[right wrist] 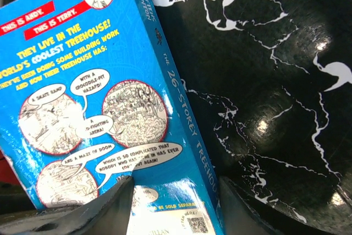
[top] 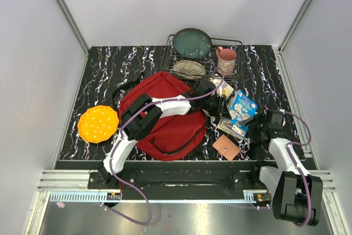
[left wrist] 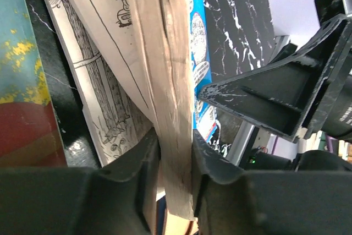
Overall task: Pack the student bag
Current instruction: Pick up the book from the center of the board.
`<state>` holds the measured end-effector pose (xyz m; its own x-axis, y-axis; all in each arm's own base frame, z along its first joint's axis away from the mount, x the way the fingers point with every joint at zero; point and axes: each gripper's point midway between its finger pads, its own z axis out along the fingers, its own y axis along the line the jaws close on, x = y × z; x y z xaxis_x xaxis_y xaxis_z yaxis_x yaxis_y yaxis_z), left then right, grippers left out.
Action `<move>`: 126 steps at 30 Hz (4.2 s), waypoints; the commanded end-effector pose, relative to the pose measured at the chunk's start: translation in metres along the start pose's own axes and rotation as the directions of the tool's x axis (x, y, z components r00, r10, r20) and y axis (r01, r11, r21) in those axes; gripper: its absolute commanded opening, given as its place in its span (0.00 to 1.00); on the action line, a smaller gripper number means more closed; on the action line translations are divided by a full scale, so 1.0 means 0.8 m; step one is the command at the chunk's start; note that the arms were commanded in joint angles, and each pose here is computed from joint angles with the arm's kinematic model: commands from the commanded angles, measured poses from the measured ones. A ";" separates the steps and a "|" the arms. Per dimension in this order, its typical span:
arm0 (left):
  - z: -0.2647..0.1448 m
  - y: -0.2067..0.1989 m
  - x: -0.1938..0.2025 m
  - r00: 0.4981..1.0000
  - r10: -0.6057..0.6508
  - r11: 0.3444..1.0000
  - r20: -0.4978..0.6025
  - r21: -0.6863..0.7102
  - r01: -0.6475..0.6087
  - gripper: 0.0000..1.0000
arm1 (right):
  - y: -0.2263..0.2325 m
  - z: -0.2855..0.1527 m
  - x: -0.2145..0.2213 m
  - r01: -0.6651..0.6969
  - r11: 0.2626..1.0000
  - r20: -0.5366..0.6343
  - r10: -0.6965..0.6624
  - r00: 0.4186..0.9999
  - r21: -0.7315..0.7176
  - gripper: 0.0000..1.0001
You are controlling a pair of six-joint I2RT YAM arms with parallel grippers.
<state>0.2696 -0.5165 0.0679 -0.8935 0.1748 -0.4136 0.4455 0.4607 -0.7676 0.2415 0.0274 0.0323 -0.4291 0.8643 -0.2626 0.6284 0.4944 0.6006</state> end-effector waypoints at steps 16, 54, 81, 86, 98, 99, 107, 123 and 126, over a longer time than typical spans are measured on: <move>-0.098 -0.169 -0.044 0.968 0.215 0.954 0.127 0.184 -0.236 0.00 | 0.066 -0.084 -0.030 0.129 0.987 0.085 -0.121 0.989 -0.096 1.00; -0.295 -0.249 -0.060 0.870 0.267 0.872 0.415 0.280 -0.401 0.00 | 0.226 -0.224 0.012 0.215 0.674 0.018 -0.287 0.958 -0.707 1.00; -0.269 -0.252 -0.050 0.917 0.223 0.855 0.331 0.386 -0.347 0.00 | 0.257 -0.249 0.034 0.107 0.465 -0.079 -0.365 0.928 -0.879 0.46; -0.267 -0.221 -0.056 0.912 0.223 0.918 0.344 0.240 -0.315 0.22 | 0.256 -0.251 0.028 0.181 0.485 -0.009 -0.363 0.932 -0.856 0.08; -0.351 -0.126 -0.075 0.813 0.210 0.978 0.543 -0.135 -0.162 0.99 | 0.243 -0.254 0.050 0.103 0.445 -0.095 -0.401 0.911 -0.889 0.00; -0.353 -0.131 -0.077 0.809 0.211 0.977 0.549 -0.123 -0.172 0.99 | 0.243 -0.259 0.053 0.104 0.422 -0.094 -0.424 0.901 -0.901 0.00; -0.334 -0.187 -0.098 0.815 0.159 0.960 0.558 0.104 -0.259 0.99 | 0.264 -0.294 0.064 0.108 0.326 -0.075 -0.501 0.862 -0.939 0.00; -0.308 -0.220 -0.107 0.848 0.068 0.899 0.525 0.336 -0.281 0.74 | 0.271 -0.293 0.121 0.041 0.253 -0.128 -0.616 0.778 -0.967 0.00; -0.313 -0.220 -0.103 0.845 0.079 0.896 0.529 0.334 -0.293 0.24 | 0.268 -0.285 0.125 0.043 0.252 -0.137 -0.652 0.745 -0.967 0.00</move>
<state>0.2626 -0.4000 0.3220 -0.7458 -0.2466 -0.6188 0.5963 0.1668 -0.7852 0.1877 0.1962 0.2948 -0.8534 0.3511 -0.3854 -0.3793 0.0891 0.9210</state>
